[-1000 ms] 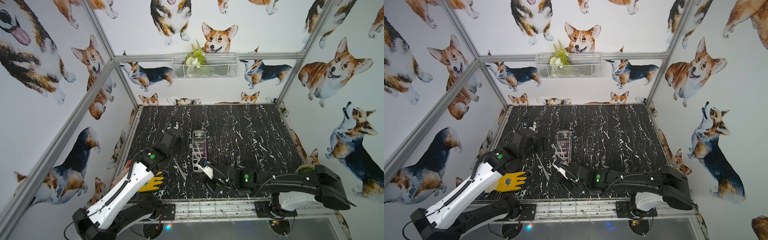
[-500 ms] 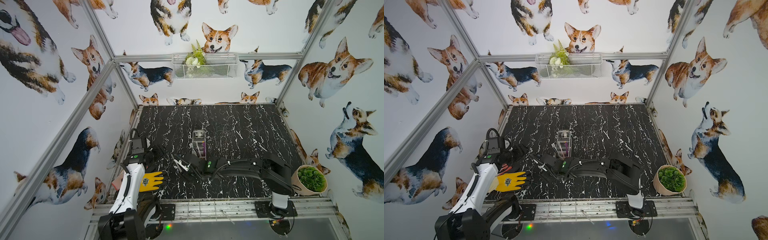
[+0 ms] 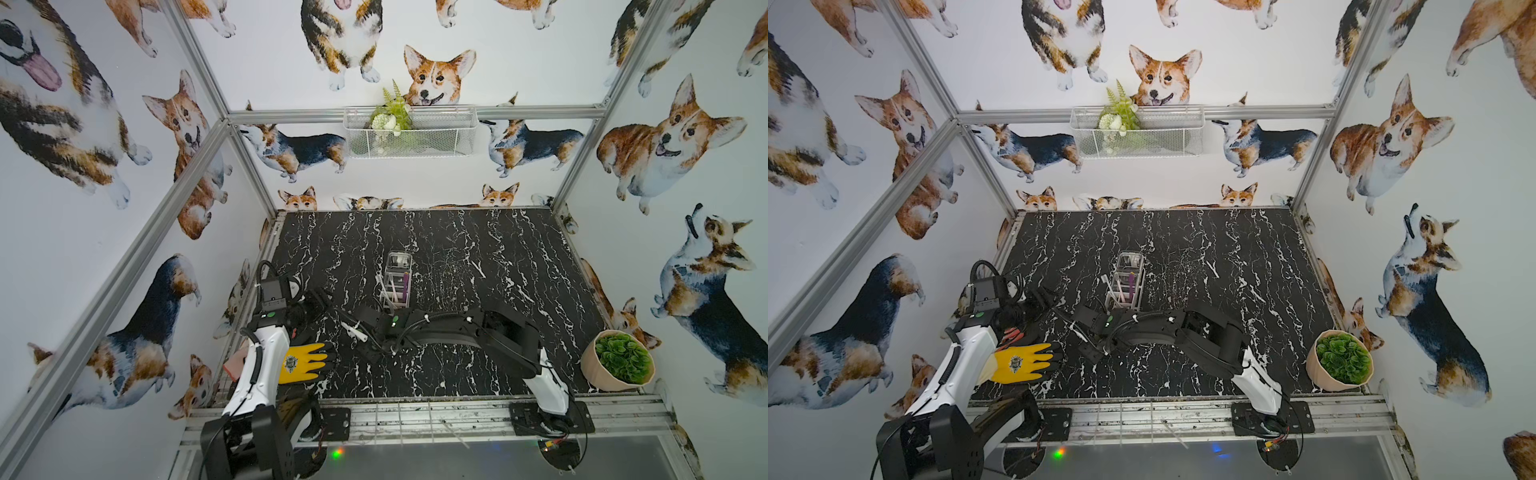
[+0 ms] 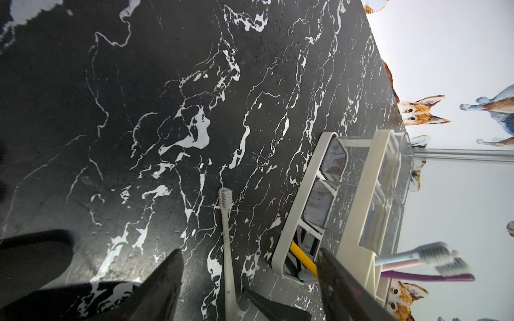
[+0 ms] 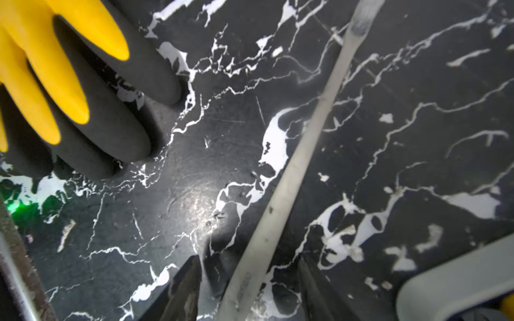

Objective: Place the toothbrush into the toothbrush holder
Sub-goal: Pick up the toothbrush from the center of the board.

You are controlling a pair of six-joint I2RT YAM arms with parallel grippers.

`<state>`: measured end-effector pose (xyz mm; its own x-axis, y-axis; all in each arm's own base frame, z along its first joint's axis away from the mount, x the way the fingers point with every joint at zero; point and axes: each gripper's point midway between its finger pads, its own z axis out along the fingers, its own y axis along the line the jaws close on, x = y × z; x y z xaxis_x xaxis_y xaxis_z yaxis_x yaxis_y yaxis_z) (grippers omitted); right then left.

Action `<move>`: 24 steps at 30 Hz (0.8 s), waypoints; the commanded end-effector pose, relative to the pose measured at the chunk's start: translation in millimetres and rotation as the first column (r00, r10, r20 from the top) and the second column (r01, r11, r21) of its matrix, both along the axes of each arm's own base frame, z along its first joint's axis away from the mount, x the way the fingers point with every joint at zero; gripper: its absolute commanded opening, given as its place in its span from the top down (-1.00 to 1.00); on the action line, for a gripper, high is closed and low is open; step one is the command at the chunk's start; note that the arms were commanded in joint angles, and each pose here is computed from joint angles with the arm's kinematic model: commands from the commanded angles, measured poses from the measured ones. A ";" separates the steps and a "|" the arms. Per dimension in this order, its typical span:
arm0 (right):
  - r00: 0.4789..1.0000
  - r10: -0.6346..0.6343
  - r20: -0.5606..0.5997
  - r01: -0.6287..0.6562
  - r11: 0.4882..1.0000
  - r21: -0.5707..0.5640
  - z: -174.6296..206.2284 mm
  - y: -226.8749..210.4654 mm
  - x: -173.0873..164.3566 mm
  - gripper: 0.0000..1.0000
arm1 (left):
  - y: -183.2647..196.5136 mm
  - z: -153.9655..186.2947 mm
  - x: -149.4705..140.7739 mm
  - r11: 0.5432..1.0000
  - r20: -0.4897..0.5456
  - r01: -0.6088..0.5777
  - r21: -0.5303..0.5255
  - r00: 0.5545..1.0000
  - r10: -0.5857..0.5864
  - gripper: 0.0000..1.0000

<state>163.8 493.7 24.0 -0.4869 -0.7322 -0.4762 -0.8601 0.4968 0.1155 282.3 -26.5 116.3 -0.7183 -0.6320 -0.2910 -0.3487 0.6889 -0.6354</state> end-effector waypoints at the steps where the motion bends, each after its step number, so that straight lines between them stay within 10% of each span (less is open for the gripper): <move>1: 1.000 -0.015 -0.010 0.015 0.999 -0.031 -6.6 -9.7 1.0 -0.08 | -1.1 2.1 3.3 1.000 0.027 0.014 -0.004 1.000 -0.014 -0.53; 13: 0.999 0.017 0.050 -0.012 0.994 -0.108 -19.4 -15.0 -12.9 0.70 | -2.7 2.0 3.5 1.000 0.029 0.013 -0.016 1.000 -0.013 -0.50; 24: 0.994 -0.068 0.088 0.067 0.998 0.019 5.3 -18.1 -9.9 0.87 | -10.2 13.1 -5.4 0.998 0.040 0.039 -0.043 0.999 -0.037 -0.51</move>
